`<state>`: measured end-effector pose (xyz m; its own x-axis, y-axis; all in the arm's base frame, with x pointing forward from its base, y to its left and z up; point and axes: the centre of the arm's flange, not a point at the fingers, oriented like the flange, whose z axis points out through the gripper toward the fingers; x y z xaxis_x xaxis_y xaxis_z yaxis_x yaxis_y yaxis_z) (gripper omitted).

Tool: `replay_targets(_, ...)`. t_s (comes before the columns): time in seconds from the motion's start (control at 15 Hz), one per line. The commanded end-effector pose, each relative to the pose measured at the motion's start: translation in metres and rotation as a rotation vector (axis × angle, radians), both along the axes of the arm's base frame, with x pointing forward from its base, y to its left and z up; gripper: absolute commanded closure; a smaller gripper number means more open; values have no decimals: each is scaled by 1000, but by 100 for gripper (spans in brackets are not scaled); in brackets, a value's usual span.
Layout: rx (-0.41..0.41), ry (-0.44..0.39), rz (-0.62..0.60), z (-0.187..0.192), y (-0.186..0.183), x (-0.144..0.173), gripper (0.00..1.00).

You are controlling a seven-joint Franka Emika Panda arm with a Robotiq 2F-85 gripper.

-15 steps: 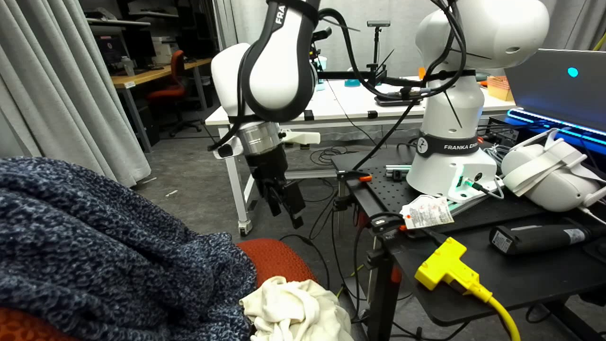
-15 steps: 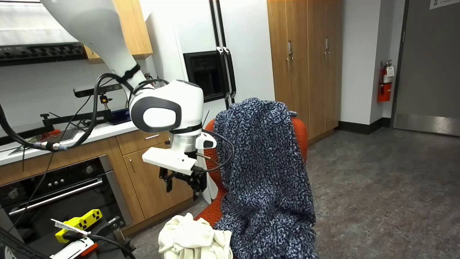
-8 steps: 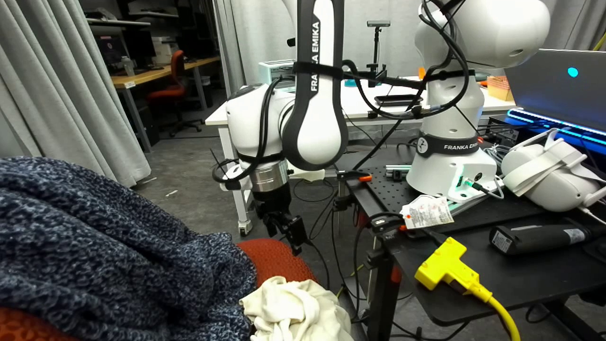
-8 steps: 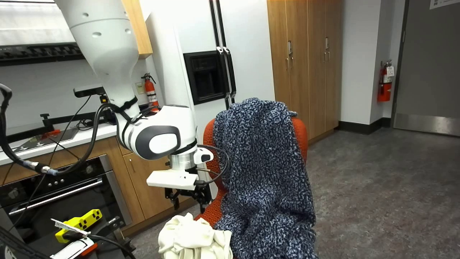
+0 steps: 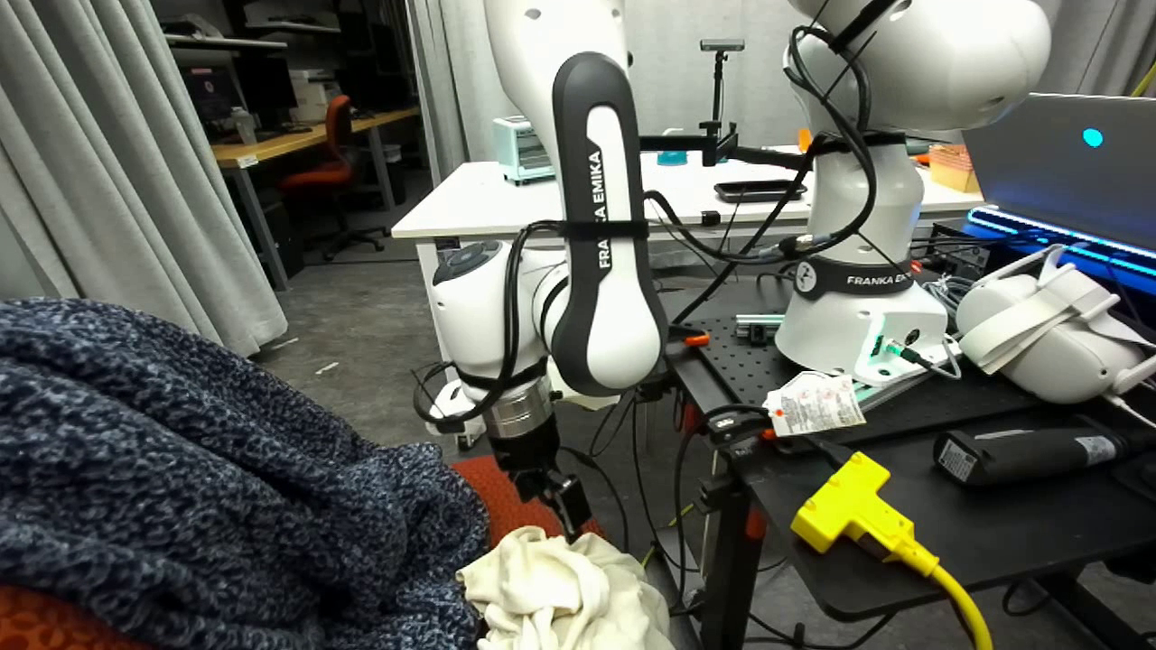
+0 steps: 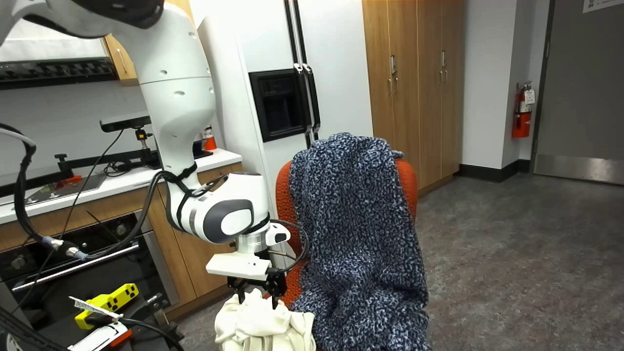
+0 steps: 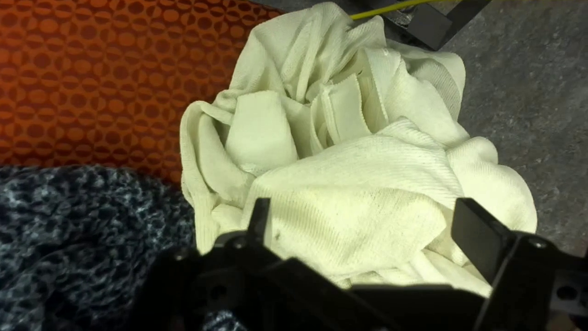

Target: Pick the sweater on the seat and put it on the back of the chair

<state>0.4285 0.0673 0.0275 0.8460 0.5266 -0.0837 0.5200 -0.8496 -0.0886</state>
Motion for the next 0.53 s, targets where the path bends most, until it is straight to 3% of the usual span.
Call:
replay_targets(0.0, 17, 6, -16, -35, 19, 12, 0)
replay_targets(0.47, 45, 41, -41, -79, 44, 15, 0)
